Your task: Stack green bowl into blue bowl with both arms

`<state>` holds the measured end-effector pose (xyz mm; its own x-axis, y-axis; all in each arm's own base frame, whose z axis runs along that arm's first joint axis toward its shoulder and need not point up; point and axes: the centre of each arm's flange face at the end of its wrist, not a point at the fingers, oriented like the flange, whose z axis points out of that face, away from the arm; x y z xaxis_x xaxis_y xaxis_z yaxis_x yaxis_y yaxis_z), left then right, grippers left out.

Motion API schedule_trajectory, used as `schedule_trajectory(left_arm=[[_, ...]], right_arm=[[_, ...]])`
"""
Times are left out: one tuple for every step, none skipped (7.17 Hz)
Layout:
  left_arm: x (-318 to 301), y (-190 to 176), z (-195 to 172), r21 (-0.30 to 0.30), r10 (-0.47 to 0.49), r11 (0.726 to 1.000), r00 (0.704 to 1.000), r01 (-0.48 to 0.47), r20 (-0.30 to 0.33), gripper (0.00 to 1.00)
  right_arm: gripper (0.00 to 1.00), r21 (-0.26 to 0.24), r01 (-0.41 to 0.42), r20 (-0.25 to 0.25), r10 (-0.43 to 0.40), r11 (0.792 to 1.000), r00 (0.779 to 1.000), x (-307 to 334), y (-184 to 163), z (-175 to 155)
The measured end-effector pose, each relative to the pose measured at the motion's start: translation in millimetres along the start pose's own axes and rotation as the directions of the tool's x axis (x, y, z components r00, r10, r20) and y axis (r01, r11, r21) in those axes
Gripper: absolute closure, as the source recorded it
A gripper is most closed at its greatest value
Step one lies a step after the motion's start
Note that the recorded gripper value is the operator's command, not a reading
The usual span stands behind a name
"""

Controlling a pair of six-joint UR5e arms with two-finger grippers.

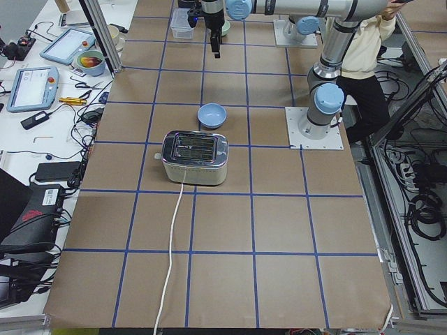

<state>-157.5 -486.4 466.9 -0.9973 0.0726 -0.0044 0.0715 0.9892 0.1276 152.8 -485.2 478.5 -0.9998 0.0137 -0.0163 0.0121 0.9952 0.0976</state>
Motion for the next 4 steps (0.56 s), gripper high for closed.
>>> schedule_trajectory(left_arm=[[0.0,0.2,1.6,-0.004,0.001,1.0,1.0,-0.001,-0.001,0.0],[-0.9,0.3,5.1,-0.007,0.001,1.0,1.0,-0.001,-0.003,0.0],[-2.3,0.6,8.3,-0.008,0.0,1.0,1.0,0.0,-0.004,0.0],[-2.9,1.3,9.0,-0.006,-0.001,1.0,1.0,0.001,-0.004,0.0]], right_arm=[[0.0,-0.004,0.0,-0.001,0.0,1.0,1.0,0.0,-1.5,2.1],[0.0,-0.007,-0.001,-0.001,0.001,1.0,1.0,0.0,-2.7,3.5],[0.0,-0.007,-0.001,-0.002,0.001,1.0,1.0,0.1,-3.5,4.1],[0.0,-0.007,-0.001,-0.005,0.001,1.0,1.0,0.4,-3.8,4.2]])
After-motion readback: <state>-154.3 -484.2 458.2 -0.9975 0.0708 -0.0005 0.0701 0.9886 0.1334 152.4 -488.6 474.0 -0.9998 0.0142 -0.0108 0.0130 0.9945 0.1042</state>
